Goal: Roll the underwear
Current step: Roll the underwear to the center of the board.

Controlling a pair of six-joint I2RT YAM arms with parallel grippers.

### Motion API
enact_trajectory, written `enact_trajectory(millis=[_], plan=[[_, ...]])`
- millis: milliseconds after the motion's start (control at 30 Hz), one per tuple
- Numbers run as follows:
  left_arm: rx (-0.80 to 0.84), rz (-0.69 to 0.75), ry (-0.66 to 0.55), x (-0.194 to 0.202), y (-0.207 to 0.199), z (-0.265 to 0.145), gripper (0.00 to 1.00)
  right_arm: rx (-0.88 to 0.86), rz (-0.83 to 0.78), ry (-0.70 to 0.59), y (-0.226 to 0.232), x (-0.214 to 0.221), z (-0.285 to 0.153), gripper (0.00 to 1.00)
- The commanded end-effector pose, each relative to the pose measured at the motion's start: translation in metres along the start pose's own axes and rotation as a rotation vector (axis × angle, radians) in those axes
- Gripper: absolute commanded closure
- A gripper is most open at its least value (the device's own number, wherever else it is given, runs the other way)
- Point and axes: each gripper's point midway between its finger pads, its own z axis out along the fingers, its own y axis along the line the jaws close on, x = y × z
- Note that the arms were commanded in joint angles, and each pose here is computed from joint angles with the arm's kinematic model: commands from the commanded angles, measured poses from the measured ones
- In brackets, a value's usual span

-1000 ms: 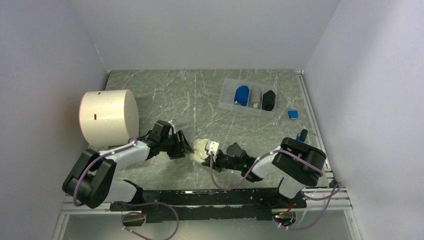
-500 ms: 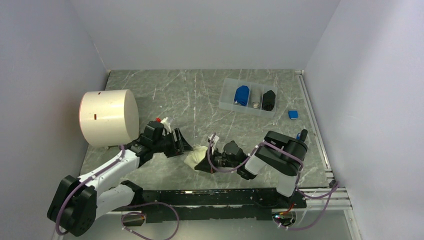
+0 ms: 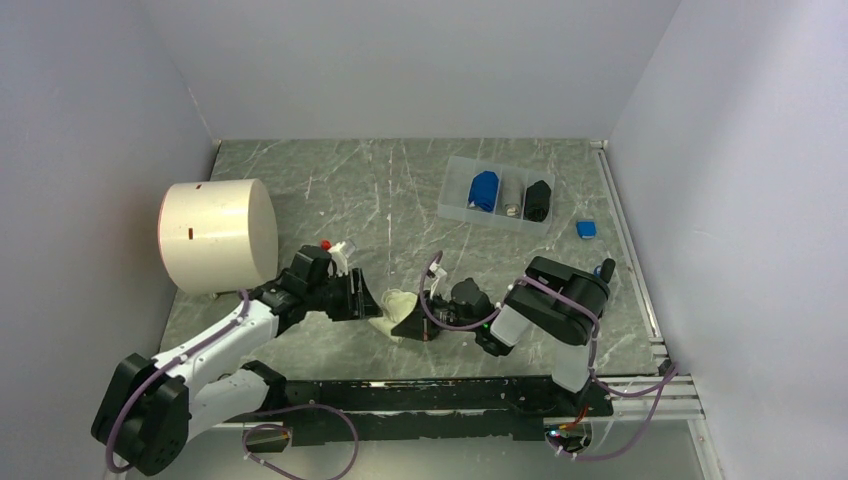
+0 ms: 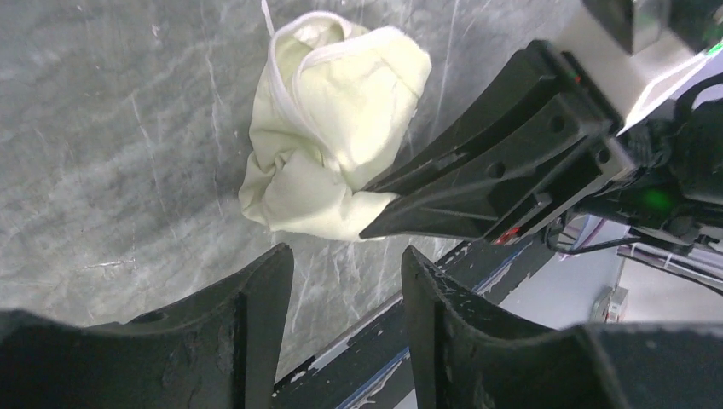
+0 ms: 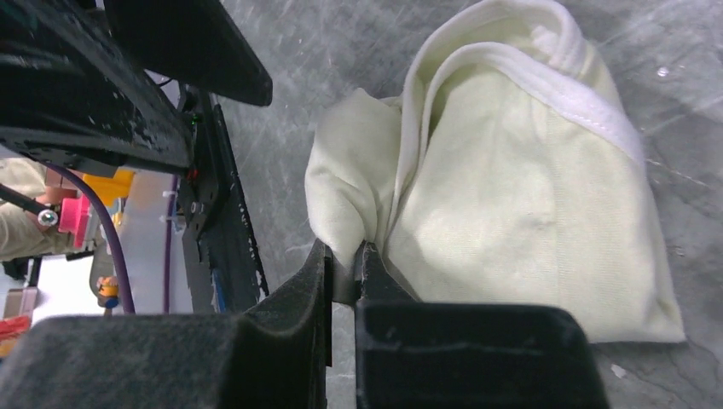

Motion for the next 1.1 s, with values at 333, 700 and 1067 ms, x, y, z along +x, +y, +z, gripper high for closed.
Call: enact_trajectory(millis=[333,700,1067], plan=[[-0.091,-0.053,0.03,0.016,0.013,0.015,0.41,0.141,0.165,0.007,-0.038,0.022,-0.013,0.95],[-0.236,-0.138,0.025,0.019,0.032,0.036,0.46,0.174,0.13,0.021,-0.04,0.018,-0.012,0.85],[-0.159,-0.118,-0.027,0.012,0.008,0.036,0.45,0.219,0.064,0.061,-0.044,0.016,-0.013,0.8]])
